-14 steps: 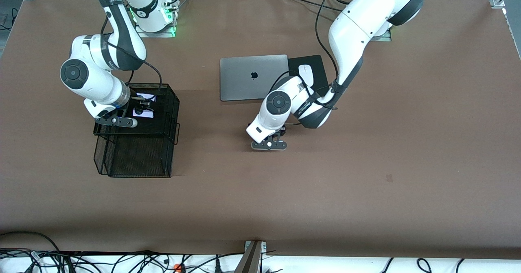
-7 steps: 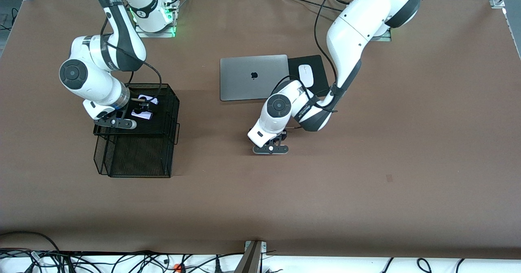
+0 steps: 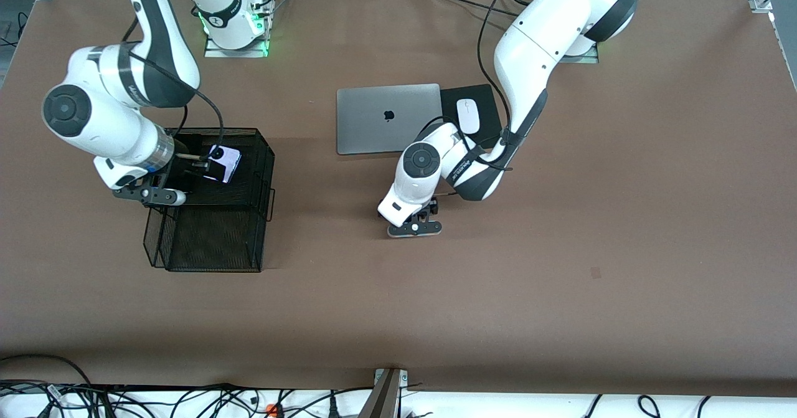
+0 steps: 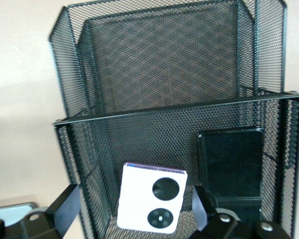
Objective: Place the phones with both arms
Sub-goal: 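Open the right gripper in the basket while the left gripper releases the flip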
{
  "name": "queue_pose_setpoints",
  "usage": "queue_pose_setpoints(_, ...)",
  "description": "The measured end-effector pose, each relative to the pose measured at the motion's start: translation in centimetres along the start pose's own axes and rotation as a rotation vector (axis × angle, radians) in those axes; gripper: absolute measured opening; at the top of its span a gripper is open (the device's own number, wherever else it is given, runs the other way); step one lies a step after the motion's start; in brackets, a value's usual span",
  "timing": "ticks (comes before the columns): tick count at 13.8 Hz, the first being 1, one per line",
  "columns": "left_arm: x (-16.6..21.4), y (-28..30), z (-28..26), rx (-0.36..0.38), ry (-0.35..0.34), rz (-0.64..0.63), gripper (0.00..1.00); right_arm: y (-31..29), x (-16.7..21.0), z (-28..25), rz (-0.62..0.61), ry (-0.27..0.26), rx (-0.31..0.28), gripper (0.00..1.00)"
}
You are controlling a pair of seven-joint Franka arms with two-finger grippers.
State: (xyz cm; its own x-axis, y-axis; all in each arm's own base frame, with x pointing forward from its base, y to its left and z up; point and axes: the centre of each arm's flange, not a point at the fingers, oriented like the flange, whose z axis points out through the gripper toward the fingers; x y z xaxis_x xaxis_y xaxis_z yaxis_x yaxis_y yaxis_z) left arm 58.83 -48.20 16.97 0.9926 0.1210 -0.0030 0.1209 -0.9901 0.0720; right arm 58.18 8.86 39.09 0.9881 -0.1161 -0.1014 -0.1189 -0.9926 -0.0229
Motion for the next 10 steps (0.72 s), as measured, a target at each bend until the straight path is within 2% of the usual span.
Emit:
queue_pose_setpoints(4, 2.5, -2.8, -4.5, 0.091, -0.037, -0.046, 1.00, -0.2, 0.1, -0.6, -0.002, -0.004, -0.001, 1.00)
queue_pose_setpoints(7, 5.8, -9.3, -10.5, 0.224, -0.118, -0.070, 1.00, -0.3, 0.1, -0.5, 0.003, -0.007, -0.001, 1.00)
queue_pose_setpoints(10, 9.0, -16.9, -18.1, 0.272, -0.174, -0.050, 1.00, -0.3, 0.0, -0.5, 0.003, -0.015, -0.003, 1.00)
